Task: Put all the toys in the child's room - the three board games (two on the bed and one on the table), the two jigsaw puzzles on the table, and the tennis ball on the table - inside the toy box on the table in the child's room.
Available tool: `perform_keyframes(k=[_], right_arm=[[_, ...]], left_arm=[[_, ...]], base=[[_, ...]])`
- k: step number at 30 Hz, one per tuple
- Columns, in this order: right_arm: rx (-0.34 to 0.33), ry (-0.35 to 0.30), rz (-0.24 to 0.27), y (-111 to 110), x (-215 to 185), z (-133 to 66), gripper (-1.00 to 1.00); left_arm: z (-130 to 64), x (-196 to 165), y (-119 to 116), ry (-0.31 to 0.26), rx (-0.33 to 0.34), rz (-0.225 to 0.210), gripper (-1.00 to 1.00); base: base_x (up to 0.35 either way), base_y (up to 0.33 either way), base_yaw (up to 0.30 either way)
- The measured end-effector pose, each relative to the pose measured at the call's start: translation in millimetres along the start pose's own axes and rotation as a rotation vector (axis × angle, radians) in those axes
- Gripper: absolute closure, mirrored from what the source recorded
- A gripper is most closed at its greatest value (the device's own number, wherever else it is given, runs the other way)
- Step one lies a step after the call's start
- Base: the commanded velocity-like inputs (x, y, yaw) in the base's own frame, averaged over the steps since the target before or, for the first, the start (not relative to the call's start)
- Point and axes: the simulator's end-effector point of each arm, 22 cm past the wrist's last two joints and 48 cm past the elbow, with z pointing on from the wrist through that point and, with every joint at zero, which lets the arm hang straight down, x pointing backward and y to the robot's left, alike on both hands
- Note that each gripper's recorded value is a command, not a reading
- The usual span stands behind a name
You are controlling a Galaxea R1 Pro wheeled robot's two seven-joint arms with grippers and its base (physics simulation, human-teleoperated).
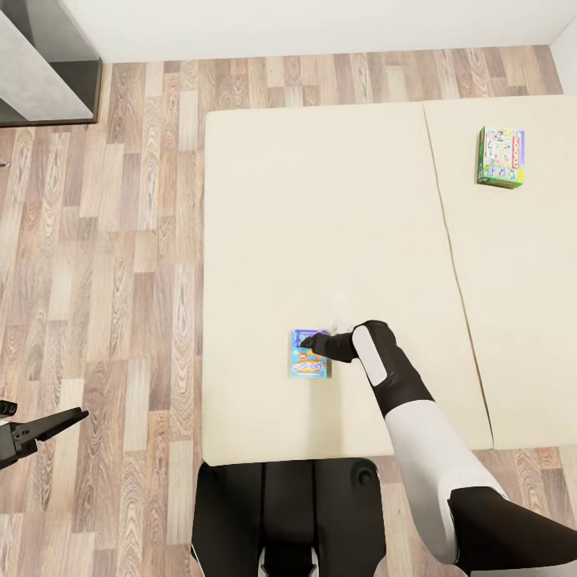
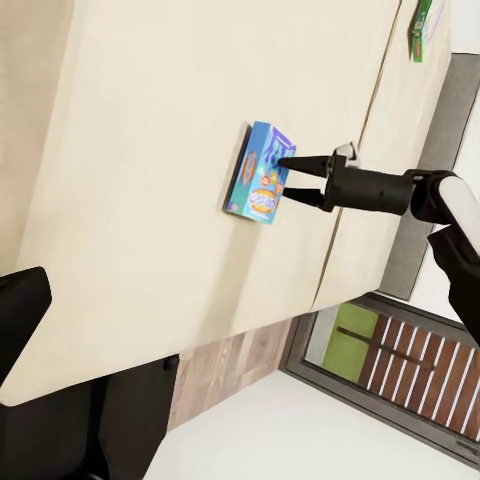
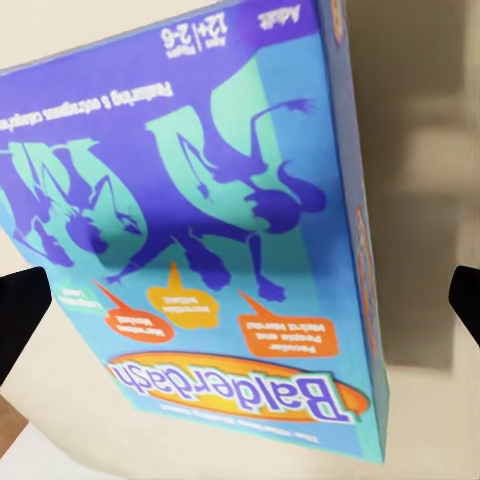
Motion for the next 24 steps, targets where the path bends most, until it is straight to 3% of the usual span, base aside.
perform_keyframes(k=[24], right_arm=[[0.002,0.002,0.001,-0.7,1.0,0.9,-1.00]], left_arm=[[0.5,0.7,0.2,0.001,0.000,-0.001,-1.00]], base=[[0.000,0.039,0.000]])
